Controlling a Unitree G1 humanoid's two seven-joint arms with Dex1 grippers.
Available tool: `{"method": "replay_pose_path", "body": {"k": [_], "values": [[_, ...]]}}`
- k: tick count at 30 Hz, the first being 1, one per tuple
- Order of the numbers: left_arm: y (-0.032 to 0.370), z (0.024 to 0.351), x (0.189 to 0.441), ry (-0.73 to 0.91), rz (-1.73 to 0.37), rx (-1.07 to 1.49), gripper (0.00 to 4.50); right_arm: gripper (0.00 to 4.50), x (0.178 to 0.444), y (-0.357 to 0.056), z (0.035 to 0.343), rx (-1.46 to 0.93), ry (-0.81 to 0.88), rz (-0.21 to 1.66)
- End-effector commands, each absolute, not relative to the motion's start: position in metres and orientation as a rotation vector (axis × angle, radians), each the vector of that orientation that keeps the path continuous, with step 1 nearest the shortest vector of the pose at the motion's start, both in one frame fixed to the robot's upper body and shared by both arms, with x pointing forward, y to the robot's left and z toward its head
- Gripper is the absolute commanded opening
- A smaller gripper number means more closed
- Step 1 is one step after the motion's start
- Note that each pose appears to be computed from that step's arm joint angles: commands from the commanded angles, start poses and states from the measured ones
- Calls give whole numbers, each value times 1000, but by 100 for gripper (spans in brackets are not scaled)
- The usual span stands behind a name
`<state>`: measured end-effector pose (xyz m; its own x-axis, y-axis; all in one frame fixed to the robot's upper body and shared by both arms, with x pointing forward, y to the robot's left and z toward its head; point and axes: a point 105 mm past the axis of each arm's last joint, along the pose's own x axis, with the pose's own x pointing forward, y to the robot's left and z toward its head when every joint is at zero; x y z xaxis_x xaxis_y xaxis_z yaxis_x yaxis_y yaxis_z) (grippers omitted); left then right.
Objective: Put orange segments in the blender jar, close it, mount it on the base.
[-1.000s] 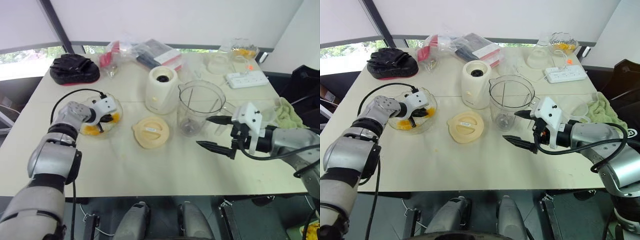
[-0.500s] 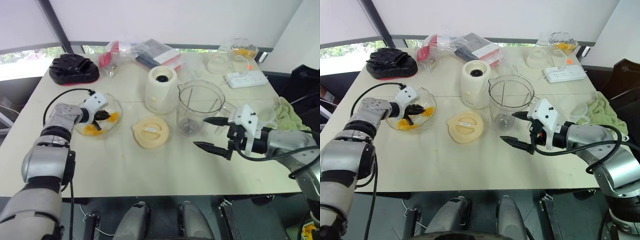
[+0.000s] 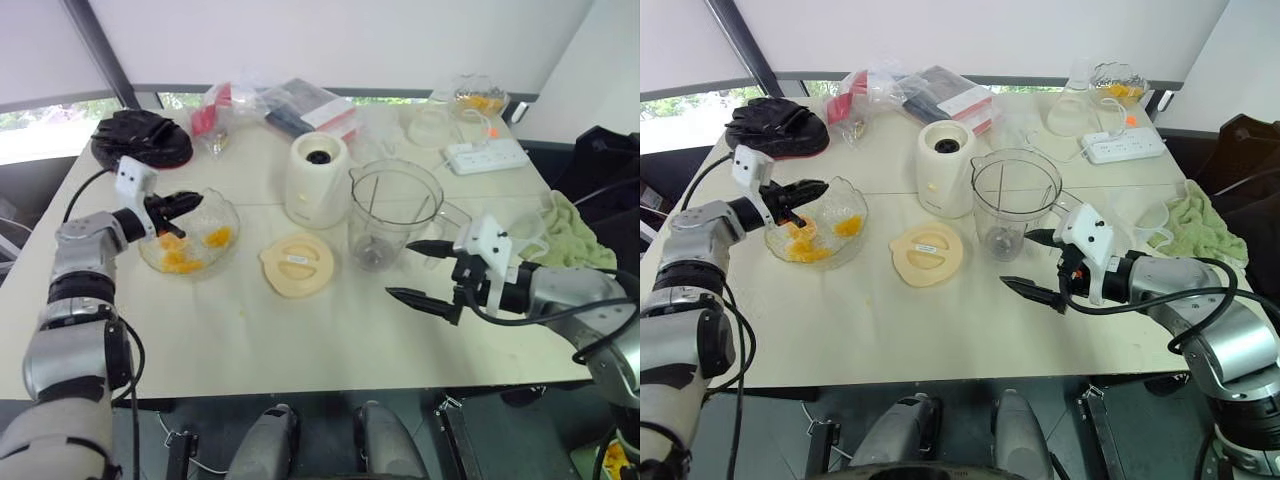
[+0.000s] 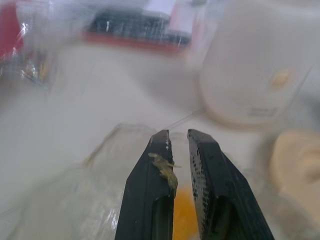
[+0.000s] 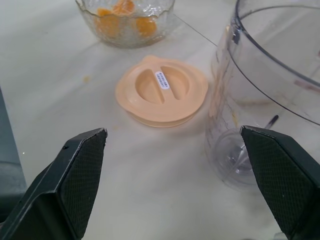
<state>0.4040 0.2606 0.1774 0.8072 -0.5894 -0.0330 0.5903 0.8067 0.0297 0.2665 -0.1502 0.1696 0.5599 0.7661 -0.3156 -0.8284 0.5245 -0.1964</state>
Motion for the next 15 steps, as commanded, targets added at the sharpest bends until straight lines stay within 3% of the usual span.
{"method": "replay_pose_path", "body": {"k": [1, 5, 9, 12, 15], "values": [[256, 210, 395, -82, -654, 16, 58, 450, 265, -151, 181, -364, 139, 939], [250, 219, 389, -73, -667, 39, 58, 450, 262, -149, 178, -351, 136, 927], [260, 193, 393, 66, -621, 175, 58, 450, 259, -146, 174, -337, 136, 926], [269, 173, 397, 157, -587, 288, 148, 450, 259, -144, 172, -330, 135, 929], [271, 164, 399, 202, -603, 350, 290, 450, 259, -141, 171, -318, 126, 928]]}}
